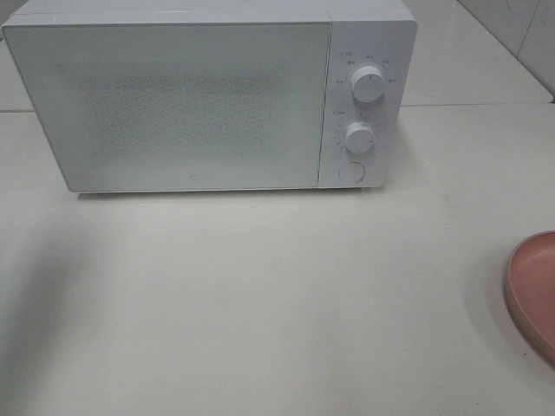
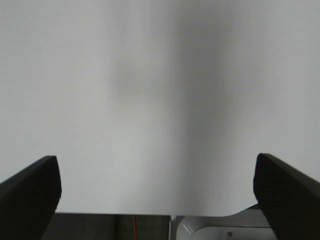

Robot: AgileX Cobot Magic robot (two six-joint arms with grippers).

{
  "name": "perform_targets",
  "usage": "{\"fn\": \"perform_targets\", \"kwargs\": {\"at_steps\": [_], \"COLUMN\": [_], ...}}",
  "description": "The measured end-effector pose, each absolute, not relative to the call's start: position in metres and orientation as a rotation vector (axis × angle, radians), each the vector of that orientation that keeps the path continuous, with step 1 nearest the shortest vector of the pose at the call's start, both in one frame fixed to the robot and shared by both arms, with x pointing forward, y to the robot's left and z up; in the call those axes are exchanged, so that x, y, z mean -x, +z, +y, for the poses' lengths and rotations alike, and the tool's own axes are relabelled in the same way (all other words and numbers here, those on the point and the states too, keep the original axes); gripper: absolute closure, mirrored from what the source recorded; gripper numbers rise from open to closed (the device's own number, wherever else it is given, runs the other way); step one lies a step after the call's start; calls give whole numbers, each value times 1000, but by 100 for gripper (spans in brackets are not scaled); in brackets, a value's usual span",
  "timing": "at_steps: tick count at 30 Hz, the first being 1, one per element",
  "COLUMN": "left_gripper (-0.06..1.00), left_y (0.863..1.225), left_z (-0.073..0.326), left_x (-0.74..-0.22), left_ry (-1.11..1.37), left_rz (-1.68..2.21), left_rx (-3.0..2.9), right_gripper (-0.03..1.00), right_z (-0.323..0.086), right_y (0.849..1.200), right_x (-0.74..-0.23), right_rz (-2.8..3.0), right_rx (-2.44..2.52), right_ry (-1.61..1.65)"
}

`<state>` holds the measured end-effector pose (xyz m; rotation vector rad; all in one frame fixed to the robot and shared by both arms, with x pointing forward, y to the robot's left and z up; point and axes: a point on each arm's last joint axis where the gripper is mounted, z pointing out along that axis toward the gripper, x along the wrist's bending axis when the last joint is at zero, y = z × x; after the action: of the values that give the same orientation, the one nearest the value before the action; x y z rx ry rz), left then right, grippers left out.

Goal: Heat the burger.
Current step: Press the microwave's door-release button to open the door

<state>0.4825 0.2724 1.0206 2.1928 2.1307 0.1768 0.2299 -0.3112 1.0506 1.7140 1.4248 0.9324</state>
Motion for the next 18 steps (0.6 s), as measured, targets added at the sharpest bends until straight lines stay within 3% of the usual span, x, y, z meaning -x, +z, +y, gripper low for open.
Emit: {"fn": "perform_targets", "kwargs": {"at_steps": [2, 9, 18], "left_gripper": [-4, -4, -4], "left_y": [1004, 994, 1003], "left_z": [294, 297, 297], "left_x": [-456, -417, -367], "left_ry": [92, 52, 197], "left_rz": [2252, 2264, 2152], "left_rx": [-2089, -2059, -2008], "right_gripper": [21, 21, 21], "right_z": [-311, -311, -311], "right_y": [1051, 1051, 1051], "right_x": [-230, -230, -230], "right_rz": [1425, 1425, 1425], "right_rx": [-1714, -1714, -1714], "right_ry": [932, 932, 932]}}
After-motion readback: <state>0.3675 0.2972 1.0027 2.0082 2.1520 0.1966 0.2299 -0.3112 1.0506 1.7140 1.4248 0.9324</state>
